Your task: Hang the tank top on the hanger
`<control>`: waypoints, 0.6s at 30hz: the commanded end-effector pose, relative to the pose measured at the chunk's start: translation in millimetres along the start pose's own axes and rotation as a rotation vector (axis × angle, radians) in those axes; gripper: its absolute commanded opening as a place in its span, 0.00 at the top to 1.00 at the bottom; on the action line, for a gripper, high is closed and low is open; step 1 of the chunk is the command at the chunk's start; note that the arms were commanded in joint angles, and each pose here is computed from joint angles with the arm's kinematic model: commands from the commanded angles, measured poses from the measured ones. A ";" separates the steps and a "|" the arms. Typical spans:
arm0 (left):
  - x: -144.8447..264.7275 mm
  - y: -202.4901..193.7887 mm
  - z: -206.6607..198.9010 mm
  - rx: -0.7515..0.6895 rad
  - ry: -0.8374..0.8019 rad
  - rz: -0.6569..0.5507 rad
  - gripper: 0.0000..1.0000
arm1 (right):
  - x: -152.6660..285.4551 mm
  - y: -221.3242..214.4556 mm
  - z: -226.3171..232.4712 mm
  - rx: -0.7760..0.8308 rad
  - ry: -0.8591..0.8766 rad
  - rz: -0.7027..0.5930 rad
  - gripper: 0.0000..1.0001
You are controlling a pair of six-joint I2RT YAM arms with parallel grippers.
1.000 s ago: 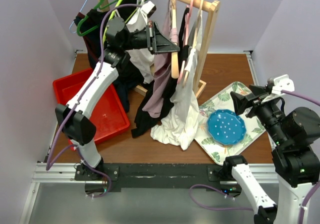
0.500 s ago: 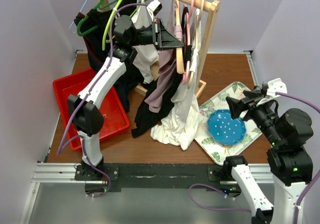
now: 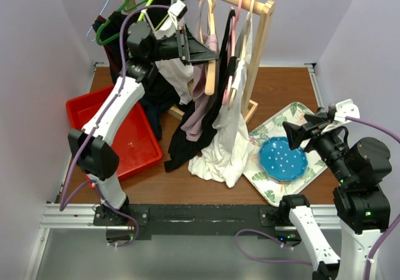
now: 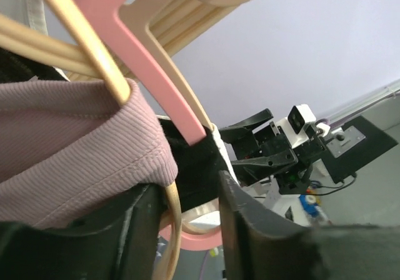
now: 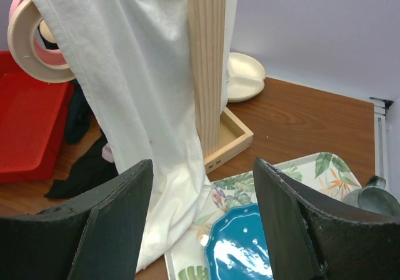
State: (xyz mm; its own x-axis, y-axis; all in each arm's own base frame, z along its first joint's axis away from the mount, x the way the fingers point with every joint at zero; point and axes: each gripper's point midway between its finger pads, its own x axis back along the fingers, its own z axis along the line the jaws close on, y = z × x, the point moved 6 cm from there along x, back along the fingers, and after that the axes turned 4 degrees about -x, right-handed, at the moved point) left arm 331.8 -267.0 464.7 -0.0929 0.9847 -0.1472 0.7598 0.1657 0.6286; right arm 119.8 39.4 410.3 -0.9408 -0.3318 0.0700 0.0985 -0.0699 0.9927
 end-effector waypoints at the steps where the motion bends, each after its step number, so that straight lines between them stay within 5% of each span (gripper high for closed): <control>1: 23.1 7.6 -35.6 -0.150 0.025 -0.072 0.43 | 0.4 9.3 -0.4 -0.003 -0.010 -0.037 0.30; 10: 89.6 -6.1 -62.2 -0.340 0.271 -0.207 0.10 | -7.2 7.1 -12.0 -0.026 -0.087 -0.019 0.28; 18: 135.1 -38.7 -82.8 -0.554 0.589 -0.244 0.00 | -11.9 25.3 -19.3 -0.048 -0.136 -0.049 0.17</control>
State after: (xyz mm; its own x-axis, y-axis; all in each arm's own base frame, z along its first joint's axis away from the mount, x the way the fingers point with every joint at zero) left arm 244.7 -158.8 501.4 -0.4997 0.8606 -0.0983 0.3784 0.3190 0.8690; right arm 136.2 27.1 408.7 -0.9673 -0.2301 0.1067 0.1342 -0.1075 0.9851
